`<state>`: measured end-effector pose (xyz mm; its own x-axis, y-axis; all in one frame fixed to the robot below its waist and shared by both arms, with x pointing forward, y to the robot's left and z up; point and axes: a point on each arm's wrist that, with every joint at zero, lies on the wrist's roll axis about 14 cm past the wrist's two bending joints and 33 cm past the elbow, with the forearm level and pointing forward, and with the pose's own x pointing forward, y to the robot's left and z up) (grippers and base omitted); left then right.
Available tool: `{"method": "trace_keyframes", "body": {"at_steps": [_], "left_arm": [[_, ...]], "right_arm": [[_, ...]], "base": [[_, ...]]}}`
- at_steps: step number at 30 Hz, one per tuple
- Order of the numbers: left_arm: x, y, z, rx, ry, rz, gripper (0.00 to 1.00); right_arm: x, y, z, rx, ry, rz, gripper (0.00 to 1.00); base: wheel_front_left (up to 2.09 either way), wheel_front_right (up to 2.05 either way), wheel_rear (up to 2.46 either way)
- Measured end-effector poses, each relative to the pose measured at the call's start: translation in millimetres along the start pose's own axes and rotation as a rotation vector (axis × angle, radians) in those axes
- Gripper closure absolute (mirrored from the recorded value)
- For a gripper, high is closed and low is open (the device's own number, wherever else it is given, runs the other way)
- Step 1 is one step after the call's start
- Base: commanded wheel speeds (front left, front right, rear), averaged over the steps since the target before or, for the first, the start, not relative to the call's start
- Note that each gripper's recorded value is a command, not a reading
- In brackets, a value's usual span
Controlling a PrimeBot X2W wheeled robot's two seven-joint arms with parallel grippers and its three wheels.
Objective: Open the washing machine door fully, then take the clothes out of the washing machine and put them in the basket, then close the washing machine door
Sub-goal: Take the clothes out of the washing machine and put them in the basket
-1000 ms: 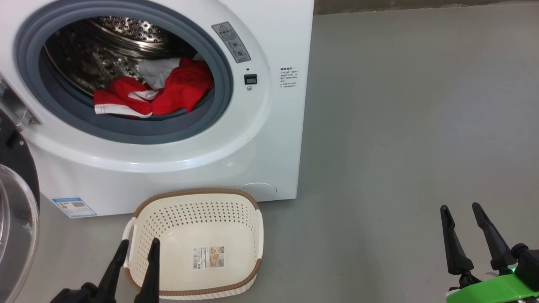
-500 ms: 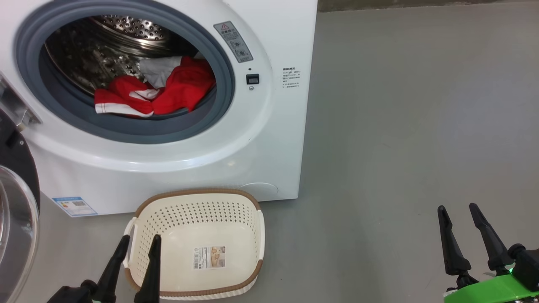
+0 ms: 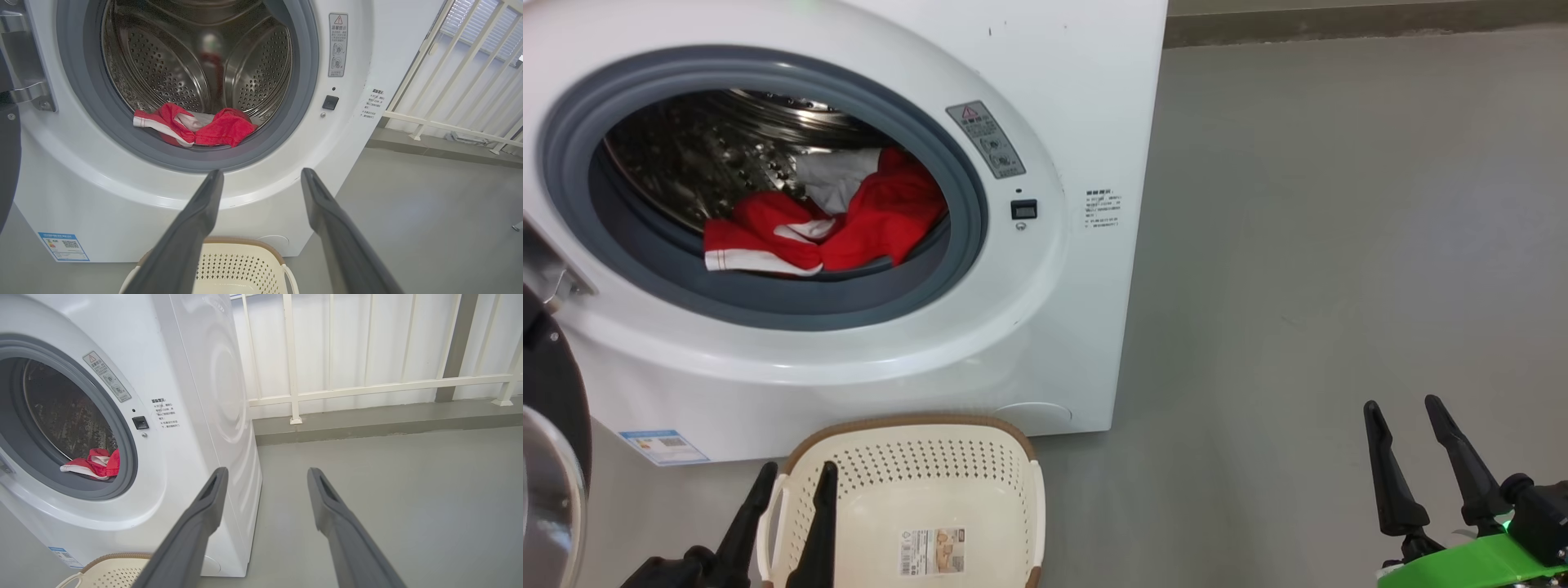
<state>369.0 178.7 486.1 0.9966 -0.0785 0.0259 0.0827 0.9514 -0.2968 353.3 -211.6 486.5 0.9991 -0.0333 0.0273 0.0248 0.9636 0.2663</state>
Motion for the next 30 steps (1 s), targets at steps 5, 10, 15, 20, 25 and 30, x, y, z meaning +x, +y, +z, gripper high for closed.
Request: {"method": "trace_keyframes", "body": {"at_steps": [5, 10, 15, 20, 25, 30], "left_arm": [[0, 1, -4, -0.001, 0.013, 0.002, 0.00], [3, 0, -3, -0.001, 0.010, 0.000, 0.00], [4, 0, -5, -0.001, 0.014, 0.000, 0.00], [7, 1, -8, -0.002, 0.024, 0.002, 0.00], [16, 7, -11, 0.006, 0.032, 0.017, 0.00], [42, 6, -14, 0.047, 0.037, 0.003, 0.00]], "right_arm": [[0, 2, -2, 0.001, 0.006, 0.006, 0.00], [1, 2, -4, 0.001, 0.011, 0.004, 0.00], [1, 1, -5, 0.002, 0.016, 0.002, 0.00], [2, 1, -9, 0.003, 0.027, -0.001, 0.00], [4, -1, -14, 0.004, 0.040, -0.006, 0.00], [15, -2, -14, 0.006, 0.038, -0.013, 0.00]], "base": [[0.67, -0.68, 0.00], [0.08, -0.08, 0.00], [0.00, 0.00, 0.00], [0.00, 0.00, 0.00], [0.00, 0.00, 0.00], [0.00, 0.00, 0.00]]}}
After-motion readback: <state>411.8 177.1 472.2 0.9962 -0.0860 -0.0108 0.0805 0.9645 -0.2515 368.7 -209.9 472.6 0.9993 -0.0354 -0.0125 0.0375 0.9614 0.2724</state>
